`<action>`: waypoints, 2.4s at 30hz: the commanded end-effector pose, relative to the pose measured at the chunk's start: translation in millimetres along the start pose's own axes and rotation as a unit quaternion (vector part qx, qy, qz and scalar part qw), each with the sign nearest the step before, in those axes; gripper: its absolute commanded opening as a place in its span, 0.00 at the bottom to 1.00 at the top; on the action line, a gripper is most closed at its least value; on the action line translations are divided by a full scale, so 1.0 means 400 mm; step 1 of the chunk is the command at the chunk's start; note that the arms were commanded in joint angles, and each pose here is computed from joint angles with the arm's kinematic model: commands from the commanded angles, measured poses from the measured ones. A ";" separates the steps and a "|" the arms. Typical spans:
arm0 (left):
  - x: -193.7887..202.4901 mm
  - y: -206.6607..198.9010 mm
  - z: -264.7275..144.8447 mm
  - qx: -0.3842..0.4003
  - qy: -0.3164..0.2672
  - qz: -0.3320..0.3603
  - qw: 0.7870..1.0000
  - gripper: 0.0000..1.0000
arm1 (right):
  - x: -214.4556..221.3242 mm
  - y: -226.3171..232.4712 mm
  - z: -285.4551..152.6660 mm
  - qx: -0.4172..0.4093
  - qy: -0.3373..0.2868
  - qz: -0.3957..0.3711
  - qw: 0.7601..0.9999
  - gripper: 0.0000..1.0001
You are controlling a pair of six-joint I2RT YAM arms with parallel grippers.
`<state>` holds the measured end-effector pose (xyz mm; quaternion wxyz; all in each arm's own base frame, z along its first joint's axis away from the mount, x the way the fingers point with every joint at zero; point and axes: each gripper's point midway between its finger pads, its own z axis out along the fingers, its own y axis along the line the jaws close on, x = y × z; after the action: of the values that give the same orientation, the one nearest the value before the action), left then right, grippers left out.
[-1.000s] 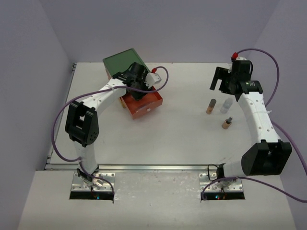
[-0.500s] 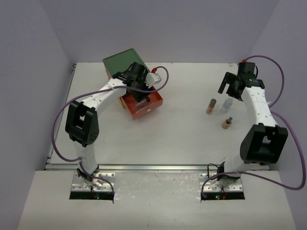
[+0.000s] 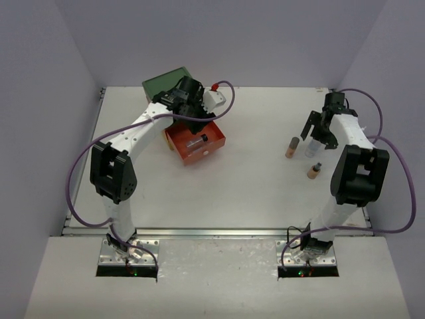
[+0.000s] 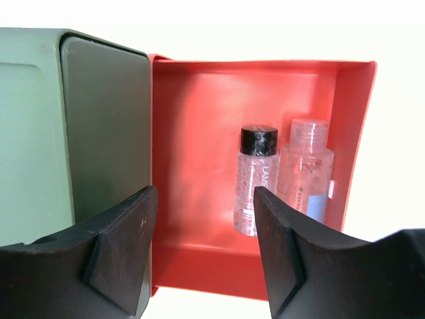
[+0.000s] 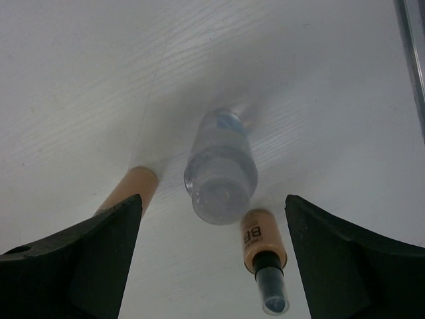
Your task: Organize the makeup
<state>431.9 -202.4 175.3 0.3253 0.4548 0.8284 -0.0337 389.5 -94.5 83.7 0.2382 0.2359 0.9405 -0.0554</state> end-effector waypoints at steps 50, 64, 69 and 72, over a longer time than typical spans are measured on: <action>-0.338 -0.141 -0.462 -0.003 -0.322 0.332 0.887 1.00 | -0.114 0.565 -0.681 -0.465 -0.286 -0.233 0.805 0.00; -0.277 -0.197 -0.513 -0.009 -0.358 0.325 0.875 1.00 | 0.153 0.834 -0.925 -0.664 -0.195 -0.225 0.685 0.00; -0.282 -0.196 -0.499 0.002 -0.356 0.299 0.885 0.98 | 0.174 0.841 -0.945 -0.680 -0.189 -0.224 0.673 0.00; -0.282 -0.185 -0.487 -0.002 -0.347 0.292 0.891 0.91 | 0.176 0.837 -0.953 -0.682 -0.190 -0.222 0.670 0.00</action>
<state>314.1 -258.4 352.2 0.5619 0.6511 0.5015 -0.0936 337.9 309.1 341.0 0.4431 -0.2085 0.7280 0.4798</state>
